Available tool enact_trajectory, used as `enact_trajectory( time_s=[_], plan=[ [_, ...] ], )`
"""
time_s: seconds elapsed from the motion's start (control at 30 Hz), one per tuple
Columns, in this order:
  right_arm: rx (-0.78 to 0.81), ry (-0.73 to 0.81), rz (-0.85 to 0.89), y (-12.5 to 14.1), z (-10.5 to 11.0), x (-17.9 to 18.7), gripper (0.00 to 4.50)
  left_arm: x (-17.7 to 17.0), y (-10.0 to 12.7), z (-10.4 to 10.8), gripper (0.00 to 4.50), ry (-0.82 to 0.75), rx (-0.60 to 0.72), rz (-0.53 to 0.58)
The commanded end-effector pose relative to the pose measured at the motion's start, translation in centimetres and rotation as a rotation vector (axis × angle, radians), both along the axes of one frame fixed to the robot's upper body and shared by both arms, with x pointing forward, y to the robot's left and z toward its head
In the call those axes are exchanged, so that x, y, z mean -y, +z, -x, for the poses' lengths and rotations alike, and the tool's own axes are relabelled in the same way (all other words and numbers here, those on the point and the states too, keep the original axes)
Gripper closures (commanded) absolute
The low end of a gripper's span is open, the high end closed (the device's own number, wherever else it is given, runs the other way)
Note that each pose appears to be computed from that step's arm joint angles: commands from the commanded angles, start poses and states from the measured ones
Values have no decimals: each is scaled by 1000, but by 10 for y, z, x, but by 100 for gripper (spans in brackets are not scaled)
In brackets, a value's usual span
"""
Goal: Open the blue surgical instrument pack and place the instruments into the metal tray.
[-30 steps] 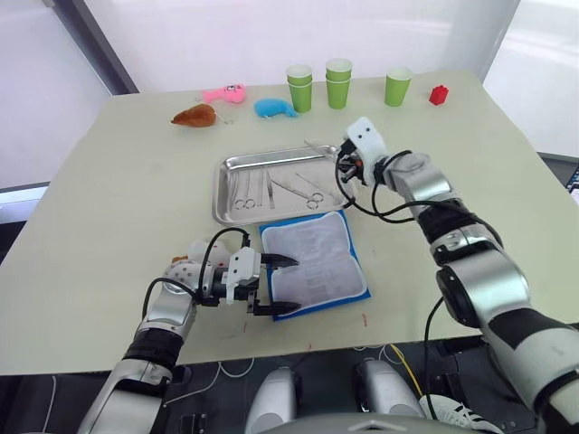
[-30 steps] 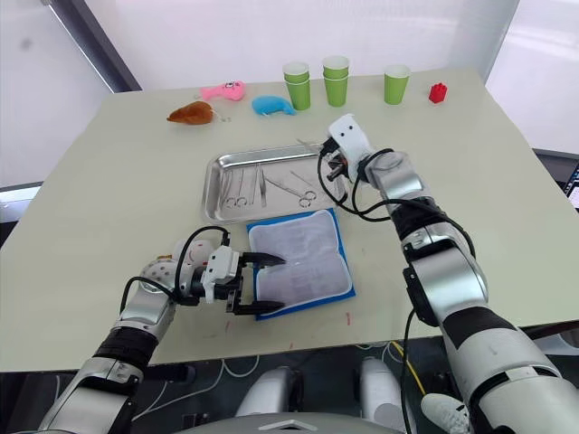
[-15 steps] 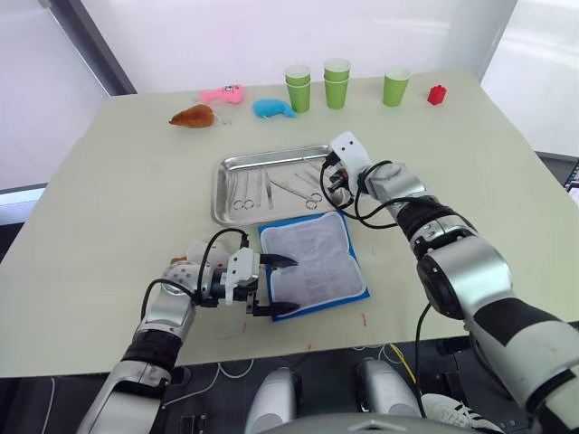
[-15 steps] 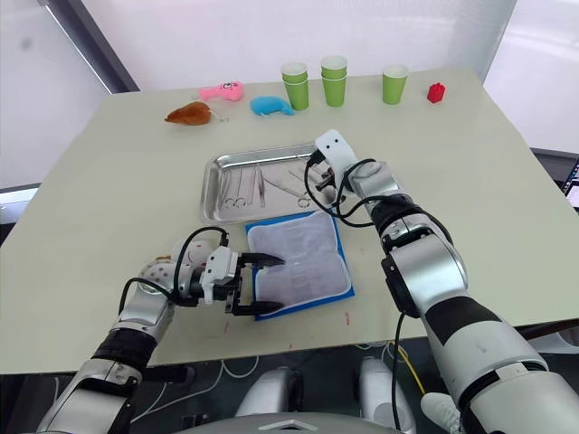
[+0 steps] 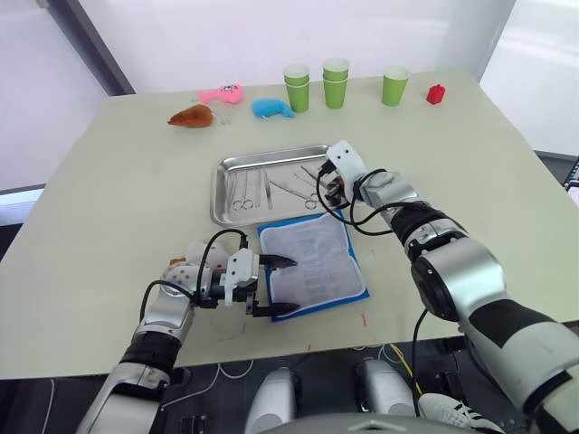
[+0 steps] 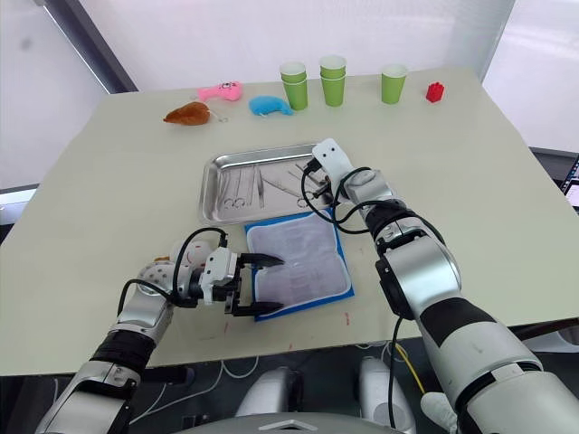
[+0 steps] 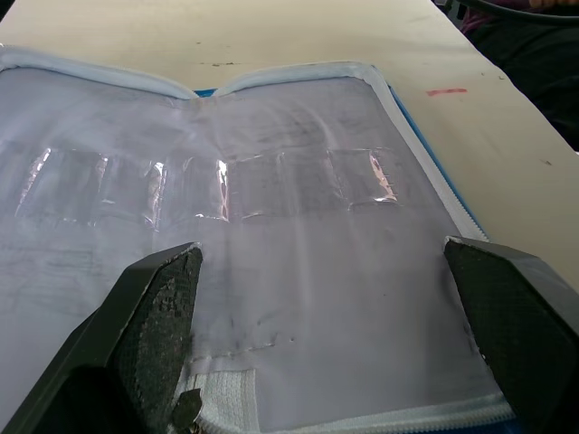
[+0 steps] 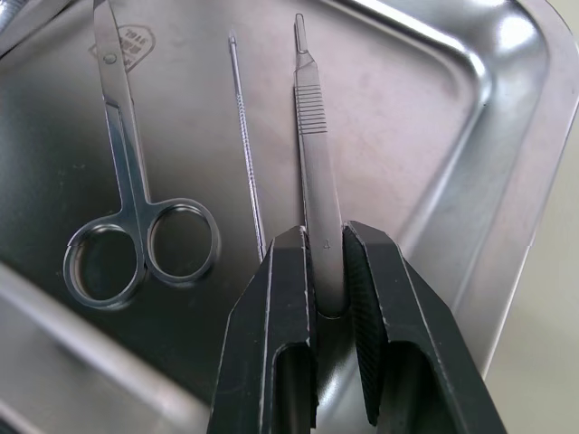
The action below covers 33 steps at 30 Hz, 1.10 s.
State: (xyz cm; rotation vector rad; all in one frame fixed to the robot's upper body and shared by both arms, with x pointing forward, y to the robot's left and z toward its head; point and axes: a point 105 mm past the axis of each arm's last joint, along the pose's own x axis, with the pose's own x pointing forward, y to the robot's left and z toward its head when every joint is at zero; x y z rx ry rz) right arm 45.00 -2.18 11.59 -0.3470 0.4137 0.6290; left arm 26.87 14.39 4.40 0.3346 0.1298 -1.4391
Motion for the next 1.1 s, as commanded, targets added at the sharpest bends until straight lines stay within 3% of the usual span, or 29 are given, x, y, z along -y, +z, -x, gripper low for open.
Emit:
enact_trajectory(
  time_s=[0.03, 0.13, 0.2, 0.33, 0.73, 0.87, 1.1],
  plan=[
    [29, 11, -25, 11, -2, -5, 349, -19, -60, 27, 0, 84, -247, -140],
    [28, 9, -30, 11, -2, -5, 266, -19, -61, 27, 0, 84, -248, -138],
    [34, 5, -33, 13, -3, -4, 160, -18, -61, 27, 0, 84, -248, -138],
    [75, 12, -41, 23, -6, -4, 2, -18, -61, 27, 0, 83, -249, -137],
    [234, 215, -201, 68, 1, -13, 2, -19, -55, 25, 0, 84, -225, -121],
    [289, 287, -285, 78, 11, -7, 2, -16, -43, 21, 0, 76, -176, -90],
    [371, 284, -351, 86, 20, 16, 2, -2, 1, 10, 0, 44, -25, 20]
  ],
)
